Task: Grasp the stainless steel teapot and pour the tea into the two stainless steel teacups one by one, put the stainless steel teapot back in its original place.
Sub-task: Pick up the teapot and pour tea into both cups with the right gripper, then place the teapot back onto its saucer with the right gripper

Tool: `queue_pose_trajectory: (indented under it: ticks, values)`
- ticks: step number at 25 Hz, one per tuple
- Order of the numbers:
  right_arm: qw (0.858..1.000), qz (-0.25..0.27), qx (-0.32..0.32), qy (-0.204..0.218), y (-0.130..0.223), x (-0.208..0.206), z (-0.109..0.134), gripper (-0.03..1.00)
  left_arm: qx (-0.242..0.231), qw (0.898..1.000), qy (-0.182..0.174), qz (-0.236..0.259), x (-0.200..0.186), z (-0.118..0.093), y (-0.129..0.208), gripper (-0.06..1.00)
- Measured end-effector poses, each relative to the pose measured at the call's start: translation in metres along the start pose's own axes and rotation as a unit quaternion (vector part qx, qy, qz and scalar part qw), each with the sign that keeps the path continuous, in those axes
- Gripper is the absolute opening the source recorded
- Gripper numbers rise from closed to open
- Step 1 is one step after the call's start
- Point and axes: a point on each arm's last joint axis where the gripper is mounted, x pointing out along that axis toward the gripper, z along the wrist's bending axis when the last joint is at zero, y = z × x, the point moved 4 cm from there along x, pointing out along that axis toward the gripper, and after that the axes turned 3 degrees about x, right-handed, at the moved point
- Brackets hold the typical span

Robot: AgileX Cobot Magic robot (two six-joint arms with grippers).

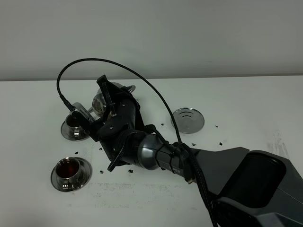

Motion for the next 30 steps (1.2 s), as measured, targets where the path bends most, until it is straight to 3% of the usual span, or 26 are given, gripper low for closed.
queue_pose_trajectory:
  ticks: [6,11,20,30]
  values:
    - [0.996,-0.014,0.084,-0.034,0.012,-0.014,-0.016,0.20,0.000,1.000,0.000,0.000,0.000,0.000,0.000,0.41]
    - [0.977,-0.038,0.191,-0.086,0.023,-0.035,-0.032,0.20,0.000,1.000,0.000,0.000,0.000,0.000,0.000,0.41]
    - [0.901,-0.069,0.360,-0.231,0.023,-0.051,-0.020,0.20,0.000,1.000,0.000,0.000,0.000,0.000,0.000,0.41]
    - [0.837,-0.058,0.433,-0.330,0.026,-0.051,0.000,0.20,0.000,1.000,0.000,0.000,0.000,0.000,0.000,0.41]
